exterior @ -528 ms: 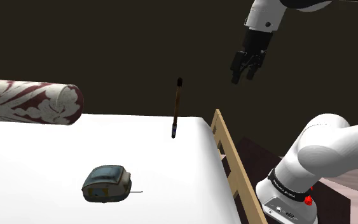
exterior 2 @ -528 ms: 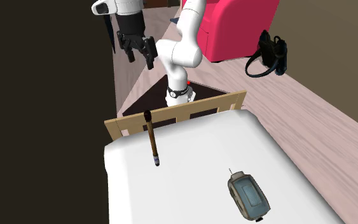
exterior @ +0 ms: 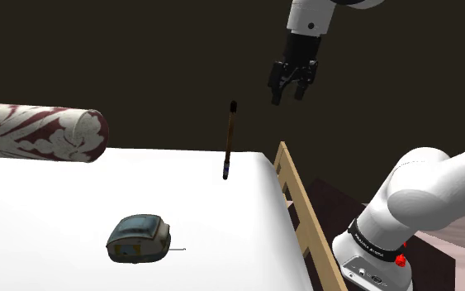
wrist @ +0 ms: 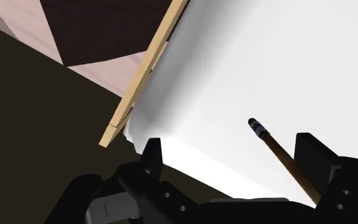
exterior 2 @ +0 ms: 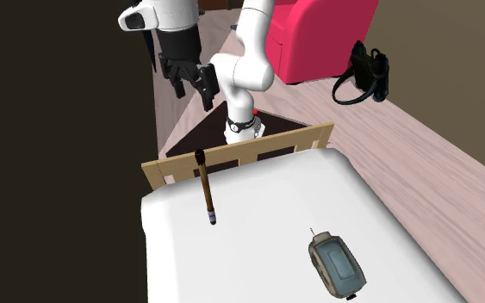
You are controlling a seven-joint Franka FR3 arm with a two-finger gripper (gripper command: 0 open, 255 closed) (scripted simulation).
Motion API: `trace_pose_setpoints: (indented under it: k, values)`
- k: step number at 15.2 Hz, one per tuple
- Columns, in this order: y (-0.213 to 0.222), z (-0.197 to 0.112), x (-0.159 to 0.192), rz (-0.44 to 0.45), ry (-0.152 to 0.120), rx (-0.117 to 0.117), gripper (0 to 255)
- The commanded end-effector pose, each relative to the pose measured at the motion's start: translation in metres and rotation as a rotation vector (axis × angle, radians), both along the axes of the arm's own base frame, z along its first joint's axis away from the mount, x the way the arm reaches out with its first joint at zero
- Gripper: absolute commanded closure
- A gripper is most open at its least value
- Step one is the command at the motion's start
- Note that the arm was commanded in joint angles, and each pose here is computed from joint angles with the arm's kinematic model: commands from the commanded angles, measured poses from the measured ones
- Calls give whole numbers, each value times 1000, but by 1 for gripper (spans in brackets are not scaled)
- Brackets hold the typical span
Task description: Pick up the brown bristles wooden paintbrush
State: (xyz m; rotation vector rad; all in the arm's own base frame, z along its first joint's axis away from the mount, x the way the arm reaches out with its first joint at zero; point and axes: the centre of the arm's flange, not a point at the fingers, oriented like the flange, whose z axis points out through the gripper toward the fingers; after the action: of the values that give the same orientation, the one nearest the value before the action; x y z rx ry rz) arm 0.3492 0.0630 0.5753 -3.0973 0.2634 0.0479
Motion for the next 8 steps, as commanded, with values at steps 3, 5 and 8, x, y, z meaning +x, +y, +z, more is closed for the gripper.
trace_pose_setpoints:
  k: [3, 5, 8]
  values:
    - [38, -4, 41, -20, 3, -3, 0]
    - [55, -5, 60, -29, 4, -6, 0]
    - [82, -5, 91, -43, 6, -9, 0]
